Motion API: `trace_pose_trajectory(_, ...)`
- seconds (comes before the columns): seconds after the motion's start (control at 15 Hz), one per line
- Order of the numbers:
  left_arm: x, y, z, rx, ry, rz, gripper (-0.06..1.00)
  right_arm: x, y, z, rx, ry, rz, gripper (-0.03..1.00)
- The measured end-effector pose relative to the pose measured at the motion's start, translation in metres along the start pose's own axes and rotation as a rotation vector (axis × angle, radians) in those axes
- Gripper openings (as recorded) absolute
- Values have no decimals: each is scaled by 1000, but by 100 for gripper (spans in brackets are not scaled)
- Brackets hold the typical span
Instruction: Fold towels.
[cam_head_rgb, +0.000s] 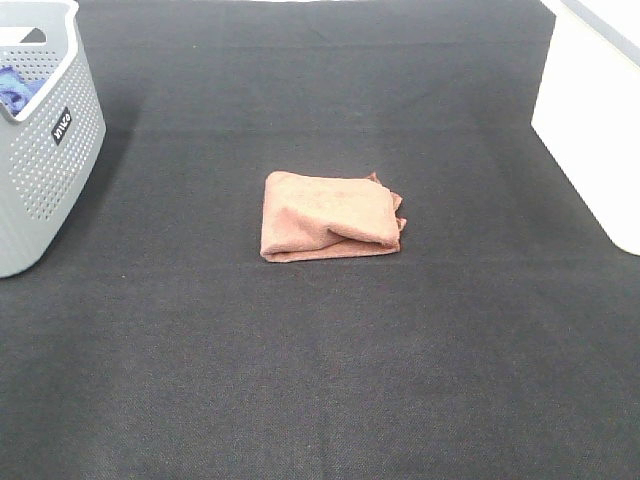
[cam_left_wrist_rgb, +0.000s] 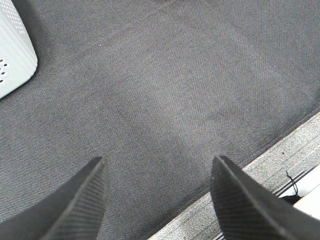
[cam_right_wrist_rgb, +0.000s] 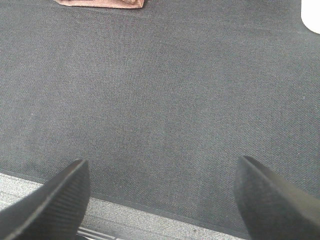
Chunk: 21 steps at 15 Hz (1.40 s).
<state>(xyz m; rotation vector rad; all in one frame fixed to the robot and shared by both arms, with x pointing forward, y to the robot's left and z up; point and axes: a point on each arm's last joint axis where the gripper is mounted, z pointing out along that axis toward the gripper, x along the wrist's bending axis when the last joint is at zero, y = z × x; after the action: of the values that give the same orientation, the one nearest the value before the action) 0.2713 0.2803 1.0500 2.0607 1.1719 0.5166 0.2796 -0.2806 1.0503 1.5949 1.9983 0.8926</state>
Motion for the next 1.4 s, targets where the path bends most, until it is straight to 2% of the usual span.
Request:
trace_pose_trajectory(0.13,1,0,0,0,15,-15,58,0,0,0,0,0,0,75)
trace_pose_trajectory(0.2,2,0,0,0,46,-44,58,0,0,0,0,0,0,75)
trace_pose_trajectory(0.27,6,0,0,-1,116,-108,58,0,-1,0,-4,1,0,75)
trace_pose_trajectory(0.47,9,-7,-10,-67,285,-239,58,3,-9,-14,-113,-7,-16,75)
trace_pose_trajectory(0.67,1,-20,-26,-201,394,-278,58,6,-20,-27,-219,-12,-32,75)
trace_pose_trajectory(0.8,-5,-26,-32,-266,409,-265,58,8,-25,-33,-270,-9,-38,75)
trace_pose_trajectory(1.0,-5,-26,-33,-271,408,-265,58,11,-31,-39,-322,0,-42,75)
trace_pose_trajectory(1.2,-5,-26,-33,-271,408,-265,58,12,-31,-39,-325,10,-38,75)
trace_pose_trajectory(1.4,-5,-26,-33,-271,408,-265,58,12,-30,-38,-329,-25,-7,75)
